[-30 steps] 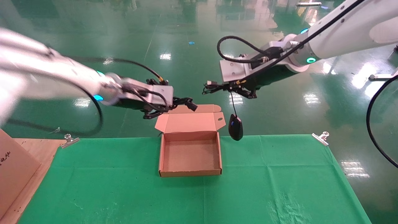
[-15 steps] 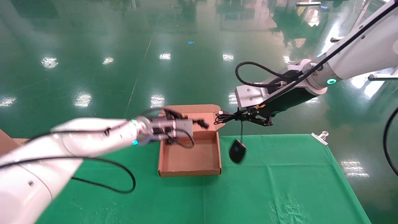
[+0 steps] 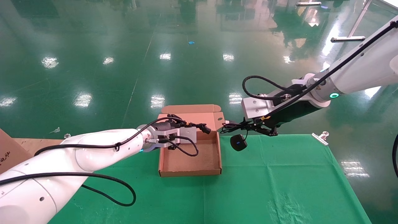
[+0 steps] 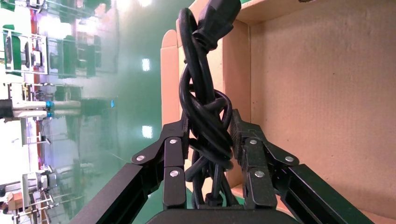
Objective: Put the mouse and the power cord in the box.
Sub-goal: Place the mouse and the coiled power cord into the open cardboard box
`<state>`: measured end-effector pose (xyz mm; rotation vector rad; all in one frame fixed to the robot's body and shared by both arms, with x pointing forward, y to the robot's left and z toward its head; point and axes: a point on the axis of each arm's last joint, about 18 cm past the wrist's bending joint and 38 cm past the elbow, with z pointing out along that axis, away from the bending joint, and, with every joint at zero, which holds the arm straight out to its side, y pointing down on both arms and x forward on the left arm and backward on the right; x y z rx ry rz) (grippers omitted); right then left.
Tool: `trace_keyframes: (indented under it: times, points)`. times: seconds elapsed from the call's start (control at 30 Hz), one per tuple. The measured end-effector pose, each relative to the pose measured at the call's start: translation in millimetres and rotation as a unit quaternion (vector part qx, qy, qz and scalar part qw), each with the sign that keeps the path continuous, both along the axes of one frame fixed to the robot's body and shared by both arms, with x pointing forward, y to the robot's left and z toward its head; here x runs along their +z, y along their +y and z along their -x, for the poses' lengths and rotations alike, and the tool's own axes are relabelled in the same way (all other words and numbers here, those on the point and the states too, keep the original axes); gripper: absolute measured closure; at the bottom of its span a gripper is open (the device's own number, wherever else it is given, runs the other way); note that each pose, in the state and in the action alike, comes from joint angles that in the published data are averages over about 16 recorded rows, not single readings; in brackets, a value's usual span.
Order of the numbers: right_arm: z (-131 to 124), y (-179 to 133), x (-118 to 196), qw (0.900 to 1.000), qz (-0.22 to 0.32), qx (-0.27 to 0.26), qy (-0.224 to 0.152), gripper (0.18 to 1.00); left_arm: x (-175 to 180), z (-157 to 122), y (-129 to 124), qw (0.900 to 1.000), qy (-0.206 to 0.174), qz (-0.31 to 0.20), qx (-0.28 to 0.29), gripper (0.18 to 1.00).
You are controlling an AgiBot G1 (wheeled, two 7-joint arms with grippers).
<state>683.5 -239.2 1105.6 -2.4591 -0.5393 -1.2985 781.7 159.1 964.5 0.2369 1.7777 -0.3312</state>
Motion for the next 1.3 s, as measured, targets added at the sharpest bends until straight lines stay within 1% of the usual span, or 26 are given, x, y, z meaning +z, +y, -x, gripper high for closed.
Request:
trace_keyframes:
  times: [0.13, 0.33, 0.53, 0.67, 0.83, 1.0, 1.07, 1.17, 1.3]
  points:
    - [-0.3, 1.2, -2.4, 1.000, 0.001, 0.001, 0.003, 0.957, 0.0, -0.1, -0.6, 1.0000, 0.000, 0.000, 0.001, 0.800]
    - [2.2, 6.5, -0.9, 1.000, 0.006, 0.007, 0.007, 0.957, 0.7, 0.1, -1.8, 1.0000, 0.000, 0.001, 0.000, 0.742]
    - [7.0, 17.1, 6.1, 1.000, 0.013, 0.017, 0.006, 0.957, 13.3, 2.1, 1.0, 0.9998, 0.001, 0.022, -0.002, 0.646]
    - [8.9, 28.9, 13.4, 1.000, 0.018, 0.025, -0.003, 0.957, 29.0, 6.2, 13.6, 0.9990, 0.003, 0.045, -0.006, 0.555]
    - [4.3, 50.6, 22.6, 0.999, 0.019, 0.032, -0.035, 0.957, 52.5, 18.3, 45.2, 0.9965, 0.004, 0.083, -0.014, 0.449]
    - [-4.9, 79.2, 26.4, 0.996, 0.012, 0.042, -0.082, 0.957, 70.4, 38.5, 91.6, 0.9938, 0.000, 0.110, -0.020, 0.355]
    - [-8.6, 91.7, 25.0, 0.994, 0.008, 0.047, -0.099, 0.957, 74.3, 48.9, 111.4, 0.9927, -0.002, 0.119, -0.021, 0.315]
    - [-13.4, 110.2, 19.4, 0.991, 0.000, 0.054, -0.122, 0.957, 76.3, 64.8, 138.9, 0.9915, -0.004, 0.128, -0.020, 0.280]
    - [-17.3, 131.6, 5.5, 0.988, -0.004, 0.065, -0.138, 0.957, 74.1, 83.0, 168.8, 0.9906, -0.006, 0.136, -0.011, 0.235]
